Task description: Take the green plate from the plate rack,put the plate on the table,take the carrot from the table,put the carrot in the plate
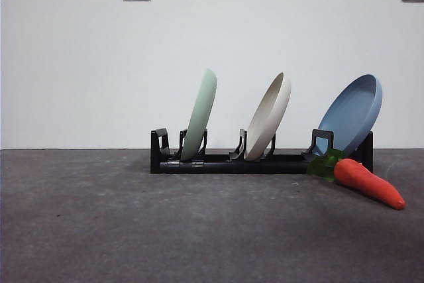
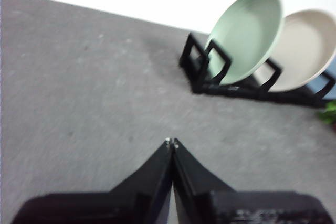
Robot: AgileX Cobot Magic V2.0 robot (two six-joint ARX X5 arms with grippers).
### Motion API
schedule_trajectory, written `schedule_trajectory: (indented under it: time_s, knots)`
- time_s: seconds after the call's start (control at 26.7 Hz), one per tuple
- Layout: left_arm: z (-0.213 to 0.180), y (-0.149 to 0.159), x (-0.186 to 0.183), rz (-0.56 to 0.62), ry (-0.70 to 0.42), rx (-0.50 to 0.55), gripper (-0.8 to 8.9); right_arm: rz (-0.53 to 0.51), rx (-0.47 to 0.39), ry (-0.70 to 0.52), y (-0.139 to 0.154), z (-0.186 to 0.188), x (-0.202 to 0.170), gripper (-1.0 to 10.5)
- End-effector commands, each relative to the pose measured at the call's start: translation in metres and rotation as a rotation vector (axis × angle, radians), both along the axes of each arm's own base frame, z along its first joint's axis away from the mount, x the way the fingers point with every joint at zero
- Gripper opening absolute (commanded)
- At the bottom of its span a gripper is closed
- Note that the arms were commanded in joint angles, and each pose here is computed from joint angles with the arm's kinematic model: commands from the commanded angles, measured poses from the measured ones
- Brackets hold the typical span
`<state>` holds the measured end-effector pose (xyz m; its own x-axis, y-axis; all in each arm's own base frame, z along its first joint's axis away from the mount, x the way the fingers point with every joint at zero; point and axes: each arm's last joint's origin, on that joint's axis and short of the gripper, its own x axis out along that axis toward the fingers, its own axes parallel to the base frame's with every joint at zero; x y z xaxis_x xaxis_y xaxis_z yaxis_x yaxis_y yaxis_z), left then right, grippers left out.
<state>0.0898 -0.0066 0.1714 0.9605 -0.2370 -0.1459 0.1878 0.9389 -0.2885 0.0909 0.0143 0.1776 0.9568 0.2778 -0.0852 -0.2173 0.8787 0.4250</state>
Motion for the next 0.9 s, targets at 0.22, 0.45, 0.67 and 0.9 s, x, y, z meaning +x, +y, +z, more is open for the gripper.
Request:
schedule_trajectory:
  time_s: [0.22,0.45,0.67,0.9]
  knots:
    - [0.055,-0.002,-0.014,-0.082,-0.081,-0.037,-0.06,0.039,-0.045,-0.034,0.0,0.061,-0.007,-0.1]
    - [0.094,-0.006,-0.017,-0.21,-0.045,-0.029,-0.06,0.153,-0.217,0.094,0.003,0.1,-0.006,-0.1]
    - [0.127,-0.009,-0.012,-0.363,0.054,0.026,-0.06,0.274,-0.367,0.281,0.004,0.13,-0.003,-0.1]
    - [0.135,-0.01,-0.006,-0.433,0.194,0.091,-0.06,0.364,-0.473,0.455,0.005,0.134,-0.001,-0.1]
